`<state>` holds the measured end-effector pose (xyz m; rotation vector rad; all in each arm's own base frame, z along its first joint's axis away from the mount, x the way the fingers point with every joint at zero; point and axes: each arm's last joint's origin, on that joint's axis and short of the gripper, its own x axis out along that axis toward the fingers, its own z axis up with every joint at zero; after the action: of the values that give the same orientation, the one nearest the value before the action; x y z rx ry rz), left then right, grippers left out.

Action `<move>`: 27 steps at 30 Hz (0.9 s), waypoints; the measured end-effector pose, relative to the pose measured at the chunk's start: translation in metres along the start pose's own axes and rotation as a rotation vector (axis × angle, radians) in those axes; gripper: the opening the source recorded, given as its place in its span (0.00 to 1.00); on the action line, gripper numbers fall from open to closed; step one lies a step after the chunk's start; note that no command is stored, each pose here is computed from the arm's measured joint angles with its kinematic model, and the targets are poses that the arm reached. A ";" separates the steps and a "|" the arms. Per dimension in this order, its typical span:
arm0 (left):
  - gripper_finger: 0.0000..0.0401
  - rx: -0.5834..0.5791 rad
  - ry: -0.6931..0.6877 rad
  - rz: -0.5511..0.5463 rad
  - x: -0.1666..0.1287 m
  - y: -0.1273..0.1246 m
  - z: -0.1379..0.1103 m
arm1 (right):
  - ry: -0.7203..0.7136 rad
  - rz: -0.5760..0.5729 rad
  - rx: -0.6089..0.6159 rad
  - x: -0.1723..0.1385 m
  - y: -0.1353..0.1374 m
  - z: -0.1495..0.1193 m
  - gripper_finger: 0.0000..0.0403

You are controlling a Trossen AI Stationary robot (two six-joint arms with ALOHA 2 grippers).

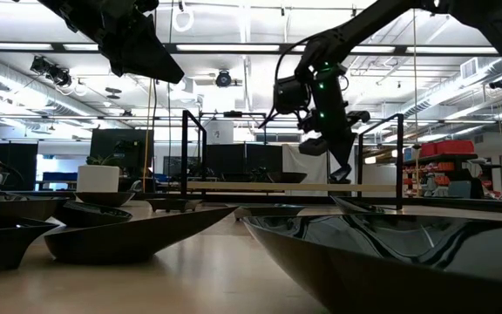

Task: Pick & Place Mini shaped plates
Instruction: Stack the top black teardrop shape bowl on top of the other black teardrop shape bowl on the shelf

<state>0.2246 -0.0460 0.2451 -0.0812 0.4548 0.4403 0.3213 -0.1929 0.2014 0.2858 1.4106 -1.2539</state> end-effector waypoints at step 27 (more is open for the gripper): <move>0.26 0.000 0.000 0.000 0.000 0.000 0.000 | -0.038 0.133 -0.048 0.002 0.007 0.007 0.26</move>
<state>0.2246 -0.0461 0.2451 -0.0812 0.4548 0.4402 0.3304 -0.1964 0.1978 0.3166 1.3652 -1.1097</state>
